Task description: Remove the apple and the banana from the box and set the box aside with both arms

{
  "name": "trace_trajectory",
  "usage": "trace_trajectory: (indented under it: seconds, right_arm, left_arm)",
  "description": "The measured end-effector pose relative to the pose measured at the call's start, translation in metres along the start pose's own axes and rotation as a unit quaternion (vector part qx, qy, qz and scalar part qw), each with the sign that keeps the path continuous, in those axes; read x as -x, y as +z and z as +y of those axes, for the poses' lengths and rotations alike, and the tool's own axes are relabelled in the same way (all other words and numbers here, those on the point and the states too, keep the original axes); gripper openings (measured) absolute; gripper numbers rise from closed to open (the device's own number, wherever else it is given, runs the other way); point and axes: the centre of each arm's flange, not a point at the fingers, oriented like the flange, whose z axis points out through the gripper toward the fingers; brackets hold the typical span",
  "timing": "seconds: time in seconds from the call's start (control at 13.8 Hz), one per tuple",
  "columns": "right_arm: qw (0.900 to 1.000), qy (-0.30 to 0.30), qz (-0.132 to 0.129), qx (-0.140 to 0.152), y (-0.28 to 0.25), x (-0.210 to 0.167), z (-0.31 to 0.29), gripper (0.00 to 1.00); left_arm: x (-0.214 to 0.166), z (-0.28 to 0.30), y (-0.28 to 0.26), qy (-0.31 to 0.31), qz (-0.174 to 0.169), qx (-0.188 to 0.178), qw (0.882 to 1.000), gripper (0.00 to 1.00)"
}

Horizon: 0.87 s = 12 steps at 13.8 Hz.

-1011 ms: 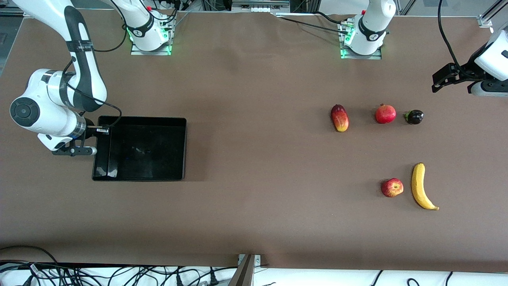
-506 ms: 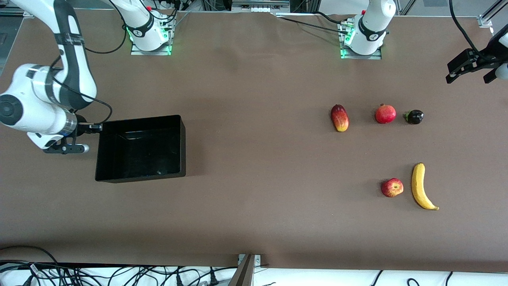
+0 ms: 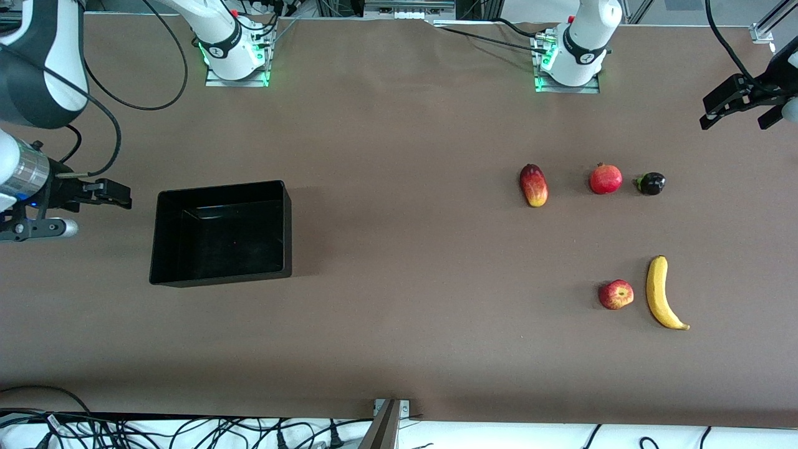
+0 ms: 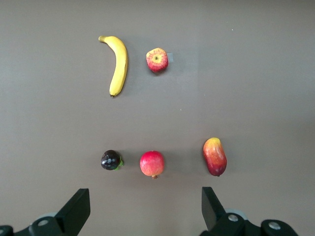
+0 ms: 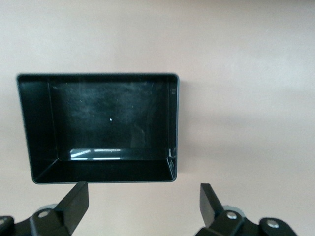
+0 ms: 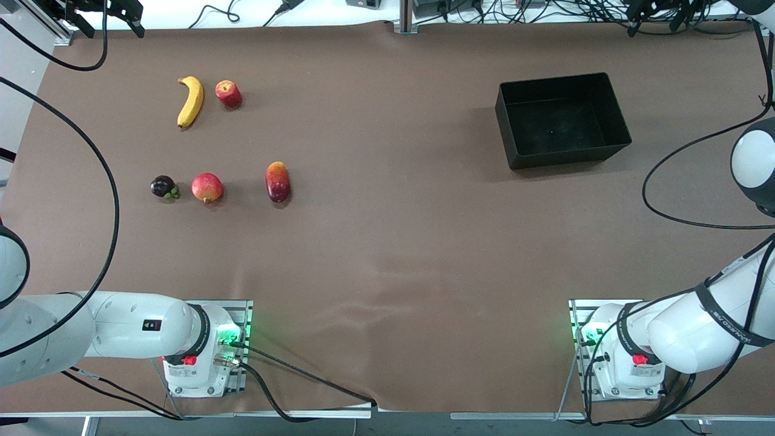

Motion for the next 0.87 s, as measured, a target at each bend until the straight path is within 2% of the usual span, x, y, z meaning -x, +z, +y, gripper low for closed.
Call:
trace_trajectory:
  seconds: [0.14,0.43,0.58,0.72,0.87]
  right_arm:
    - [1.0,0.007,0.02,0.004,-0.026,0.0,0.009,1.0]
    - [1.0,-0.012,0.007,-0.013,-0.029,0.004,-0.001,1.0]
    - [1.0,-0.021,0.013,-0.012,-0.026,0.009,0.0,1.0]
    - [0.999,-0.011,0.032,-0.012,-0.021,0.024,0.011,1.0]
    - [0.999,-0.001,0.034,-0.017,-0.011,0.046,0.021,1.0]
  left_arm:
    - [-0.001,0.0,0.001,-0.001,-0.002,0.0,1.0,1.0]
    - [0.0,-0.001,0.002,-0.003,-0.004,0.0,1.0,1.0]
    - [0.0,-0.002,0.002,-0.004,-0.004,0.0,1.0,1.0]
    - [0.0,-0.003,0.003,-0.004,-0.005,0.0,1.0,1.0]
    - [0.0,-0.003,0.003,-0.005,-0.005,0.0,1.0,1.0]
